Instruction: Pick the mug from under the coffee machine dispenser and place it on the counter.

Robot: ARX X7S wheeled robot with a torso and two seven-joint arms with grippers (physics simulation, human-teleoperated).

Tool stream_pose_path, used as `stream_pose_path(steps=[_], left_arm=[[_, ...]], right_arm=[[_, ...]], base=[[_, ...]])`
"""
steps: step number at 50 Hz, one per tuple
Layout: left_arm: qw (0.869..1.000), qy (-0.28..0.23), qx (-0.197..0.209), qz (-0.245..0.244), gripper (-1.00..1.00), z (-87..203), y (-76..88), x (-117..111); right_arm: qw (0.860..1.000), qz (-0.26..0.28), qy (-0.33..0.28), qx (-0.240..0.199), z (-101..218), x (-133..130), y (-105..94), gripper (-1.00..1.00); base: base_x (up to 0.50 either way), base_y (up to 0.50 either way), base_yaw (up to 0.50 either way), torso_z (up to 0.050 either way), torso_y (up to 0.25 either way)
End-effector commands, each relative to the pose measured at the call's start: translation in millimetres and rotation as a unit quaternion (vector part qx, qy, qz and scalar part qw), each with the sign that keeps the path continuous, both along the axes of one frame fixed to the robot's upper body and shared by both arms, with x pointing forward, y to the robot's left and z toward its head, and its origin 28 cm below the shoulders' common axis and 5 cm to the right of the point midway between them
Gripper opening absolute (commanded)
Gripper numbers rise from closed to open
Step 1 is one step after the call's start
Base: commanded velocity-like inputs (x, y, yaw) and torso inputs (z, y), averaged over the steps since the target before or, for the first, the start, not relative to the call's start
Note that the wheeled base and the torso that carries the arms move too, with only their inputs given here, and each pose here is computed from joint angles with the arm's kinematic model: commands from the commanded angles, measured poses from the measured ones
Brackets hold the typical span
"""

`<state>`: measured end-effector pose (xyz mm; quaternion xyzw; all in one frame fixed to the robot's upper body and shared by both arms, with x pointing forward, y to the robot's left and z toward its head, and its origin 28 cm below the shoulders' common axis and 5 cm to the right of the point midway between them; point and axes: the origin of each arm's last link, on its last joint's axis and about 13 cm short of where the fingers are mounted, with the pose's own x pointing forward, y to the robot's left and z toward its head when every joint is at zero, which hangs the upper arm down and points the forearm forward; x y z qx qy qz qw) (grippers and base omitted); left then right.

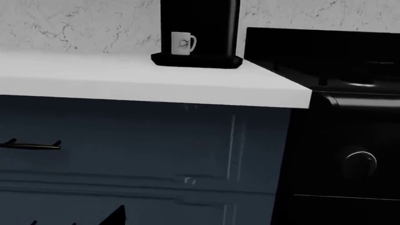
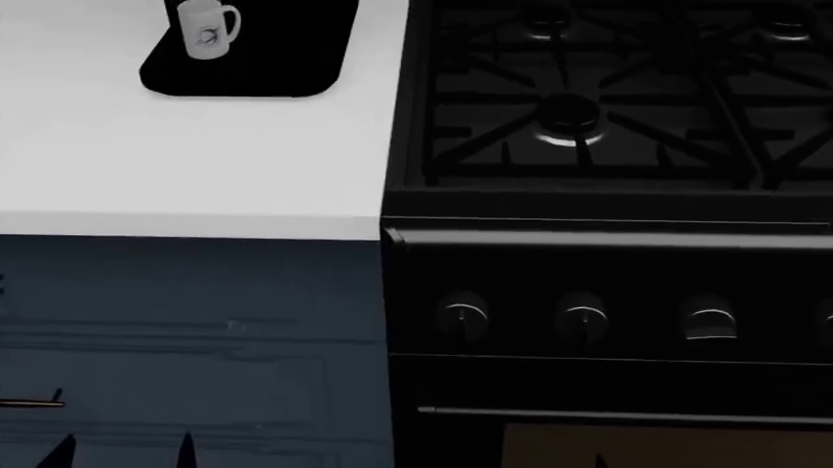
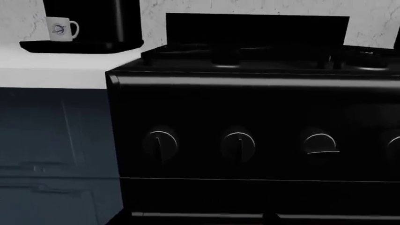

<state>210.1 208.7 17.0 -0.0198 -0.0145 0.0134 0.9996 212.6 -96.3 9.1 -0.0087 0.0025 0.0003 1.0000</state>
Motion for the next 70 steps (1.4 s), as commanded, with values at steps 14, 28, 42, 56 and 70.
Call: stream_pose_path(steps=[14,28,42,56,70], left_arm=[[1.0,-0.005,0.004,-0.006,1.0,0,-0.4,-1],[1.0,-0.009,-0.006,0.002,1.0,1,1.4,0],[0.999,-0.001,-0.021,0.045,1.0,43,33.2,-5],[0.996,-0.056,0.065,-0.007,1.0,179,14.9,-24],[0.995,-0.065,0.079,0.015,1.0,218,27.7,-29]], right_arm=[[1.0,-0.001,0.003,0.001,1,-1,-0.8,1.0],[1.0,-0.001,0.005,0.001,-1,0,-1.5,1.0],[1.0,-0.01,-0.001,-0.012,23,5,-3.0,1.0],[0.998,0.01,-0.042,-0.043,167,4,1.6,1.0],[0.998,0.004,-0.042,-0.05,166,11,3.3,1.0]], base=[[0.0,0.0,0.0,0.05,0.029],[0.0,0.0,0.0,0.048,0.022],[0.0,0.0,0.0,0.0,0.0],[0.0,0.0,0.0,0.0,0.0],[0.0,0.0,0.0,0.0,0.0]])
